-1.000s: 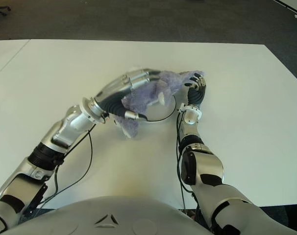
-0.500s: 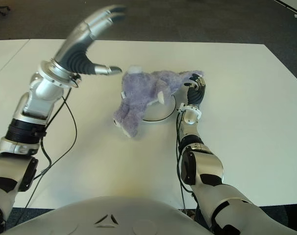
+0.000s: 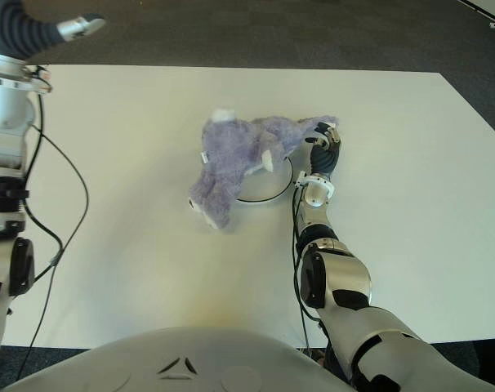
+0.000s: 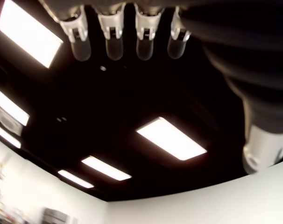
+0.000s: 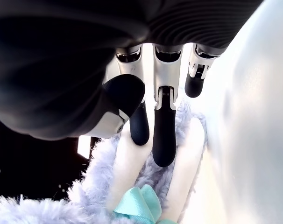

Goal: Put the doll into the plate.

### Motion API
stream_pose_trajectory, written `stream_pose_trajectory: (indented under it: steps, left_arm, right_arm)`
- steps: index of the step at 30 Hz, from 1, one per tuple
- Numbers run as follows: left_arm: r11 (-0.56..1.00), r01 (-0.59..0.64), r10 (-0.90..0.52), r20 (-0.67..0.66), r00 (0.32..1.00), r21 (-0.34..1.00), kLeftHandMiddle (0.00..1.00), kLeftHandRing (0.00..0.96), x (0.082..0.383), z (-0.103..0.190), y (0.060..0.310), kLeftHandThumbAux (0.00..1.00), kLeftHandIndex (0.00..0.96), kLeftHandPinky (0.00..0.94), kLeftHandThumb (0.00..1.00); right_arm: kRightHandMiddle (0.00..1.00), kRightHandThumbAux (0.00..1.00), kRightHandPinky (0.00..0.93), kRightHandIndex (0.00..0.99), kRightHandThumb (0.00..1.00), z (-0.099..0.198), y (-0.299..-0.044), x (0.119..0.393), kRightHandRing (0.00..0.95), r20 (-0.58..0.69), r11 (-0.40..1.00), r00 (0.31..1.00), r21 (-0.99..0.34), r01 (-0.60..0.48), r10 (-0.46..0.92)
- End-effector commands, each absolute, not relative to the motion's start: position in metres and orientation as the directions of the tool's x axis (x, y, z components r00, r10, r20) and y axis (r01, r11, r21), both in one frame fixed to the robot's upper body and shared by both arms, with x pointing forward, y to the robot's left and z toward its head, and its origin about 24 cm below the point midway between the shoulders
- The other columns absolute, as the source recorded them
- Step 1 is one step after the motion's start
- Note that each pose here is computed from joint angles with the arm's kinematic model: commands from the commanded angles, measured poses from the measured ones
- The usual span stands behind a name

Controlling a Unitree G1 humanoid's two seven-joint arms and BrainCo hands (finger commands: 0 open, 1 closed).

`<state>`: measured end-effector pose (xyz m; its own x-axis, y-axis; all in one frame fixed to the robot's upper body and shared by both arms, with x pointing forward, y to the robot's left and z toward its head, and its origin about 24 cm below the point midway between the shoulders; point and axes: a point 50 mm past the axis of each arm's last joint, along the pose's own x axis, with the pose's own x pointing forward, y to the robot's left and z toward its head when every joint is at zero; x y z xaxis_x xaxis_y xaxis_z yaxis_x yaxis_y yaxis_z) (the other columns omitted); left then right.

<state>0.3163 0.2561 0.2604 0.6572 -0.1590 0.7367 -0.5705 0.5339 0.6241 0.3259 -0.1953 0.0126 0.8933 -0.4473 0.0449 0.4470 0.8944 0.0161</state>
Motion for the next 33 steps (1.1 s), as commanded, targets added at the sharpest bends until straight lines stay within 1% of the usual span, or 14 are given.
stream_pose_trajectory:
  steps: [1, 17, 18, 19, 20, 21, 23, 25, 27, 30, 33]
  left_arm:
    - [0.423, -0.625, -0.058, 0.708, 0.704, 0.656, 0.000, 0.000, 0.309, 0.249, 0.283, 0.592, 0.000, 0.000, 0.033]
    - [0.419, -0.627, -0.054, 0.707, 0.705, 0.657, 0.000, 0.000, 0.313, 0.246, 0.274, 0.592, 0.000, 0.000, 0.032]
    - [0.608, -0.517, 0.183, 0.527, 0.830, 0.603, 0.000, 0.000, 0.348, 0.197, 0.290, 0.592, 0.000, 0.000, 0.032]
    - [0.744, -0.420, 0.284, 0.323, 0.903, 0.520, 0.000, 0.000, 0.368, 0.153, 0.282, 0.566, 0.000, 0.000, 0.008]
    - [0.826, -0.345, 0.306, 0.160, 0.938, 0.446, 0.000, 0.000, 0.377, 0.121, 0.268, 0.559, 0.000, 0.000, 0.001]
    - [0.862, -0.306, 0.302, 0.074, 0.950, 0.405, 0.000, 0.000, 0.380, 0.105, 0.257, 0.558, 0.000, 0.000, 0.000]
    - [0.888, -0.237, 0.268, -0.025, 0.963, 0.394, 0.000, 0.000, 0.381, 0.088, 0.243, 0.557, 0.000, 0.000, 0.000]
    - [0.925, -0.161, 0.218, -0.135, 0.966, 0.344, 0.000, 0.000, 0.379, 0.064, 0.222, 0.556, 0.000, 0.000, 0.000]
    - [0.943, -0.129, 0.192, -0.184, 0.964, 0.307, 0.000, 0.000, 0.375, 0.050, 0.210, 0.549, 0.000, 0.000, 0.000]
    - [0.980, -0.071, 0.127, -0.307, 0.943, 0.187, 0.000, 0.000, 0.354, 0.008, 0.187, 0.542, 0.000, 0.000, 0.000]
    - [0.994, -0.043, 0.079, -0.373, 0.924, 0.104, 0.000, 0.000, 0.335, -0.019, 0.171, 0.540, 0.000, 0.000, 0.000]
  right_arm:
    - [0.277, 0.661, 0.022, 0.278, 1.000, -0.096, -0.163, 0.231, 0.461, -0.435, 0.892, 0.793, -0.059, 0.448, -0.427]
    - [0.277, 0.661, 0.023, 0.278, 1.000, -0.095, -0.170, 0.233, 0.461, -0.439, 0.890, 0.789, -0.059, 0.452, -0.429]
    - [0.277, 0.661, 0.023, 0.278, 1.000, -0.095, -0.170, 0.233, 0.461, -0.436, 0.892, 0.792, -0.060, 0.449, -0.428]
    - [0.277, 0.660, 0.036, 0.285, 1.000, -0.095, -0.171, 0.233, 0.462, -0.435, 0.893, 0.793, -0.060, 0.446, -0.426]
    - [0.276, 0.660, 0.038, 0.288, 1.000, -0.095, -0.171, 0.232, 0.462, -0.434, 0.893, 0.794, -0.059, 0.447, -0.426]
    - [0.276, 0.660, 0.038, 0.289, 1.000, -0.095, -0.171, 0.232, 0.462, -0.433, 0.893, 0.794, -0.058, 0.447, -0.426]
    - [0.273, 0.659, 0.030, 0.291, 1.000, -0.095, -0.172, 0.232, 0.462, -0.433, 0.889, 0.792, -0.051, 0.455, -0.430]
    - [0.273, 0.658, 0.028, 0.292, 1.000, -0.095, -0.172, 0.232, 0.463, -0.435, 0.887, 0.791, -0.045, 0.459, -0.431]
    - [0.270, 0.658, 0.042, 0.293, 1.000, -0.095, -0.172, 0.232, 0.463, -0.435, 0.886, 0.790, -0.043, 0.461, -0.432]
    - [0.258, 0.658, 0.027, 0.289, 1.000, -0.096, -0.173, 0.230, 0.463, -0.437, 0.885, 0.786, -0.051, 0.463, -0.437]
    - [0.260, 0.658, 0.036, 0.283, 1.000, -0.097, -0.174, 0.229, 0.463, -0.441, 0.881, 0.782, -0.044, 0.471, -0.440]
